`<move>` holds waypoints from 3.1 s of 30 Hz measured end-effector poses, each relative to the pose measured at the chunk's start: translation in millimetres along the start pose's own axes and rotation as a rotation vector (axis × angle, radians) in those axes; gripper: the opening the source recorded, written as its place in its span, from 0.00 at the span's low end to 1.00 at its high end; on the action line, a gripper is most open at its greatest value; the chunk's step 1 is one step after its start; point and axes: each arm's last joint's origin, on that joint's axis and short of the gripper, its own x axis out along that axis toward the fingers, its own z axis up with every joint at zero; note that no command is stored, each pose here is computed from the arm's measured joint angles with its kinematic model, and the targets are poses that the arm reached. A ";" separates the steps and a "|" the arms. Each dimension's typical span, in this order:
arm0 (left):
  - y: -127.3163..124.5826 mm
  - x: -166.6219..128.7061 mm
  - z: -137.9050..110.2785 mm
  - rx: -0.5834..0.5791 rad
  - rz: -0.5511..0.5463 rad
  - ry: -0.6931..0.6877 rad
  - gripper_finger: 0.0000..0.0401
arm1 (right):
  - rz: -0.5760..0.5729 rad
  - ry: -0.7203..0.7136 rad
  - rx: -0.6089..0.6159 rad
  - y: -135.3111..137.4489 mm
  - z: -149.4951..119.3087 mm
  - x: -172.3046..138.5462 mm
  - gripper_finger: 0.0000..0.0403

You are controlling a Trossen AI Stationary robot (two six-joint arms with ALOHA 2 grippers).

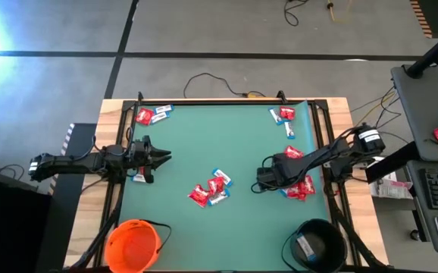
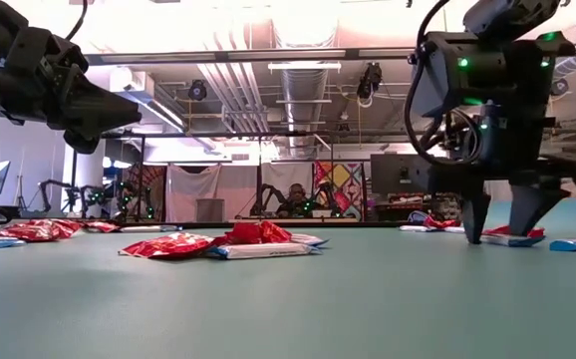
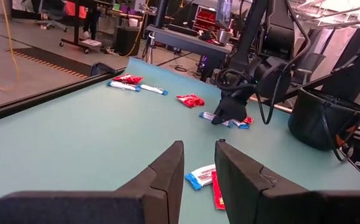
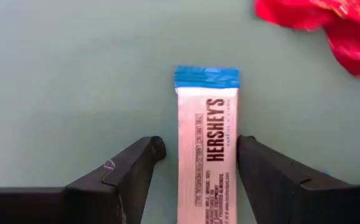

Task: Sort candy by brand, put in halloween buckets
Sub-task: Put the white chocolate into the black bucket

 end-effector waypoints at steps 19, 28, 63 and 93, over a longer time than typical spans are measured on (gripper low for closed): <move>0.0 0.1 -0.1 0.000 0.000 0.001 0.19 | 0.407 -0.365 -0.475 34.9 -25.9 -13.3 0.52; 0.0 0.0 -0.1 0.000 0.000 0.001 0.19 | 0.685 -0.381 -0.700 19.1 -31.8 -16.1 0.52; 0.0 0.0 -0.1 0.000 0.000 0.001 0.19 | 0.725 -0.568 -1.056 -20.1 -35.7 80.2 0.38; 0.0 0.1 -0.1 0.000 0.000 0.001 0.19 | 0.661 -0.319 -1.112 -9.7 -3.0 -175.6 0.26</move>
